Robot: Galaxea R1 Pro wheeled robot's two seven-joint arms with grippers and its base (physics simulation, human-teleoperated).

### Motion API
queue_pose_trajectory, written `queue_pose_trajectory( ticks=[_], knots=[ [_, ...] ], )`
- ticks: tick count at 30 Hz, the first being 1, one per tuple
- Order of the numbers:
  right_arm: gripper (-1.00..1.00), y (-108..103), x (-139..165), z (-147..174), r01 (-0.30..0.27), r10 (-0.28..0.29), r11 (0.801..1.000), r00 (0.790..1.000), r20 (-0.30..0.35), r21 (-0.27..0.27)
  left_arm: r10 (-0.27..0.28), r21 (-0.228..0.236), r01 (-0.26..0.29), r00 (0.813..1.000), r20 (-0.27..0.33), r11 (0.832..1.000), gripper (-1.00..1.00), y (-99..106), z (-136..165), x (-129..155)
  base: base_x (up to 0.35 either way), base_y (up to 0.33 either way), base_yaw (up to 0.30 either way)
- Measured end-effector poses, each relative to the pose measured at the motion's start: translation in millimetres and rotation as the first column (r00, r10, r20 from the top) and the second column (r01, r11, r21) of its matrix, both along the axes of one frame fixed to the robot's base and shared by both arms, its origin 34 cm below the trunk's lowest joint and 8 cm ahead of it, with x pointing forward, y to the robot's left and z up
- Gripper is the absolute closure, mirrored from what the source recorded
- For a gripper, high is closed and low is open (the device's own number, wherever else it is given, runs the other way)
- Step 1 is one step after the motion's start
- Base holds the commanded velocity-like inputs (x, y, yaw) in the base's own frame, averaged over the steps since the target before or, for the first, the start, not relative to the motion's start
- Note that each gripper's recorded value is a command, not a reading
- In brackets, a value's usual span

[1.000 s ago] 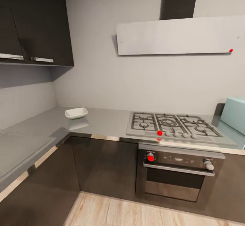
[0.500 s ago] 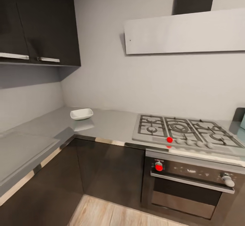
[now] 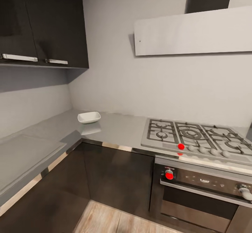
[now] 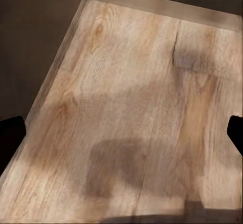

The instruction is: In the kitchen, take the Vidalia onion out of the sink, dice it on the chopping board with the paring knife, put the diced onion into the bowl on the countertop, then place both the paring knife and the chopping board into the sink.

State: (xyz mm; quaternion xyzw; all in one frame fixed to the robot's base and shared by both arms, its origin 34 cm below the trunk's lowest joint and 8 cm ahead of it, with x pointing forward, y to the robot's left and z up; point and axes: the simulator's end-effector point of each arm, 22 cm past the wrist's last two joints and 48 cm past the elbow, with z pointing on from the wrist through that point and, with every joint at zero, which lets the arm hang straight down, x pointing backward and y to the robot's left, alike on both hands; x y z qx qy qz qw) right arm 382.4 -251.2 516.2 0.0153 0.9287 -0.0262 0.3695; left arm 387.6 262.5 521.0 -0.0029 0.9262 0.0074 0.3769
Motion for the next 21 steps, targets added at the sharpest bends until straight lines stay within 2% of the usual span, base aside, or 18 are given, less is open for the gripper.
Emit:
queue_pose_trajectory(
  ticks=[5, 7, 9, 17, 21],
  knots=[
    [-1.00, 1.6, -58.7, -30.9, -0.007, 0.007, 1.000, 0.989, -0.145, 0.001, 0.001, -0.020, -0.001, 0.999, -0.041, 1.000, -1.00, -14.5, -10.0, -15.8, 0.000, 0.000, 0.000],
    [-1.00, 2.2, -92.4, -44.5, -0.009, 0.010, 1.000, 0.974, -0.225, 0.005, 0.001, -0.022, -0.002, 0.999, -0.046, 1.000, -1.00, -16.1, -11.3, -18.0, 0.000, 0.000, 0.000],
    [-1.00, 3.9, -113.3, -51.4, -0.013, 0.016, 1.000, 0.962, -0.272, 0.012, 0.001, -0.022, -0.002, 0.999, -0.049, 1.000, -1.00, -16.5, -11.8, -18.9, 0.000, 0.000, 0.000],
    [-1.00, 6.9, -128.0, -55.8, -0.018, 0.026, 0.999, 0.952, -0.305, 0.028, 0.005, -0.023, -0.006, 0.999, -0.054, 1.000, -1.00, -16.6, -12.6, -20.0, 0.000, 0.000, 0.000],
    [-1.00, 5.9, -128.9, -56.1, -0.016, 0.023, 1.000, 0.951, -0.308, 0.027, 0.003, -0.023, -0.005, 0.996, -0.090, 1.000, -1.00, -17.3, -19.7, -31.5, 0.000, 0.000, 0.000]
  ],
)
